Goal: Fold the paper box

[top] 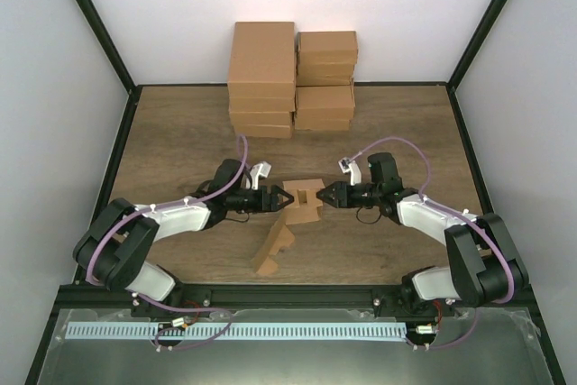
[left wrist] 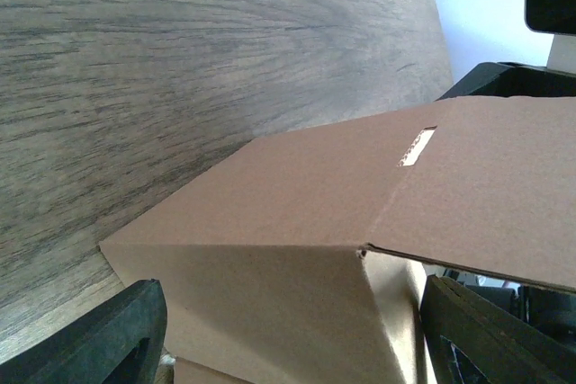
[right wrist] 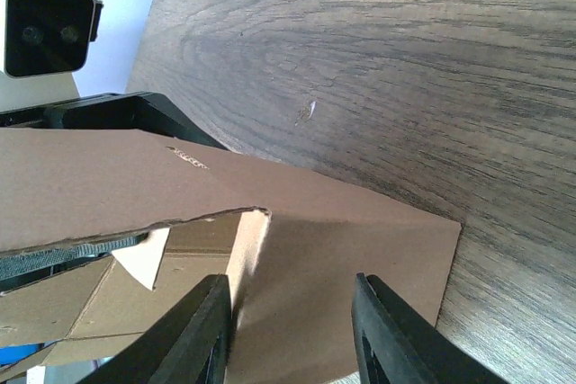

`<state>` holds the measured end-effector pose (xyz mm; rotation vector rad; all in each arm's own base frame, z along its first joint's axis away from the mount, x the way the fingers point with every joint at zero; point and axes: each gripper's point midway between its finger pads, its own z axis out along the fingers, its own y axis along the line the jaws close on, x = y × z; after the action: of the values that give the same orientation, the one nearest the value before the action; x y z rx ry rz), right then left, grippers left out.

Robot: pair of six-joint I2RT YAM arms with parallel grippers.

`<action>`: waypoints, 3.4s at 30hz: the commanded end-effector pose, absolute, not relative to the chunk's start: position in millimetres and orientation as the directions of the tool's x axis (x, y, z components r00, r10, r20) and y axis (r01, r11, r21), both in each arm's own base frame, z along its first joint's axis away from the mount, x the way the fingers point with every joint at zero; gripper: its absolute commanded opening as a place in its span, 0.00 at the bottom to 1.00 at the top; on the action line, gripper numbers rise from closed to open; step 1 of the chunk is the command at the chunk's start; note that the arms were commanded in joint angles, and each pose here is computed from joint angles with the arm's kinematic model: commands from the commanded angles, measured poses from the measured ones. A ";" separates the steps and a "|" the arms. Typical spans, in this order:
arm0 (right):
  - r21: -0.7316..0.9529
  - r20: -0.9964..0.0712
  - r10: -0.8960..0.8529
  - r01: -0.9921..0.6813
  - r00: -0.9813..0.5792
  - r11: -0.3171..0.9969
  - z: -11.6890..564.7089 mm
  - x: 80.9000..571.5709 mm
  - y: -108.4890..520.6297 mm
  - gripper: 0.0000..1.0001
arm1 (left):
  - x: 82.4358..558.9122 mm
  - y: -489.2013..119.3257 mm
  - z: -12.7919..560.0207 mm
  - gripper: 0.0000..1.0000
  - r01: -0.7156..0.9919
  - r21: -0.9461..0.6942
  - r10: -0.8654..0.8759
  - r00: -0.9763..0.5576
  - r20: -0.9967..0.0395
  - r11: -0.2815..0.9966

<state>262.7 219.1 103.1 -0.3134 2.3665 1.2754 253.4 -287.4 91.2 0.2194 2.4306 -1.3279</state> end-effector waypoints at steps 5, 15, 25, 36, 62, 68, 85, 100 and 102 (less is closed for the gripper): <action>0.713 -0.474 0.017 -0.372 -0.880 0.594 100.1 271.9 213.2 0.40 | 255.4 -293.3 94.1 0.80 0.342 -0.769 -0.013 -0.910 -0.414 0.540; 0.691 -0.525 0.020 -0.412 -0.851 0.594 124.6 276.5 213.2 0.44 | 256.1 -292.7 105.7 0.80 0.364 -0.754 -0.003 -0.900 -0.437 0.546; 0.625 -0.600 0.014 -0.458 -0.800 0.632 153.7 282.8 206.7 0.48 | 255.0 -287.6 119.2 0.81 0.388 -0.730 0.002 -0.884 -0.468 0.562; 0.503 -0.737 0.091 -0.454 -0.669 0.736 220.3 297.4 182.0 0.48 | 252.8 -285.5 114.5 0.80 0.390 -0.724 0.008 -0.883 -0.469 0.569; 0.324 -0.785 -0.288 -0.760 -0.549 0.563 272.5 351.3 287.8 0.57 | 253.7 -287.9 111.0 0.80 0.396 -0.723 0.022 -0.884 -0.466 0.566; 0.351 -0.756 -0.347 -0.791 -0.555 0.502 252.7 330.5 295.4 0.54 | 252.9 -288.8 110.1 0.80 0.400 -0.722 0.031 -0.885 -0.465 0.565; 0.366 -0.747 -0.328 -0.770 -0.578 0.522 237.1 309.4 284.2 0.53 | 248.8 -275.5 131.5 0.87 0.444 -0.651 0.073 -0.855 -0.514 0.616; 0.371 -0.732 -0.344 -0.768 -0.588 0.522 232.8 313.5 287.4 0.50 | 215.8 -251.3 149.8 0.85 0.542 -0.468 0.260 -0.801 -0.540 0.698; 0.374 -0.727 -0.347 -0.766 -0.592 0.523 230.8 311.4 286.4 0.50 | 212.2 -254.2 153.8 0.84 0.552 -0.442 0.276 -0.791 -0.546 0.707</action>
<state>311.7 281.6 218.3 -0.8845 2.2075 0.9259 221.4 -256.0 154.9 0.5649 2.4389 -0.9492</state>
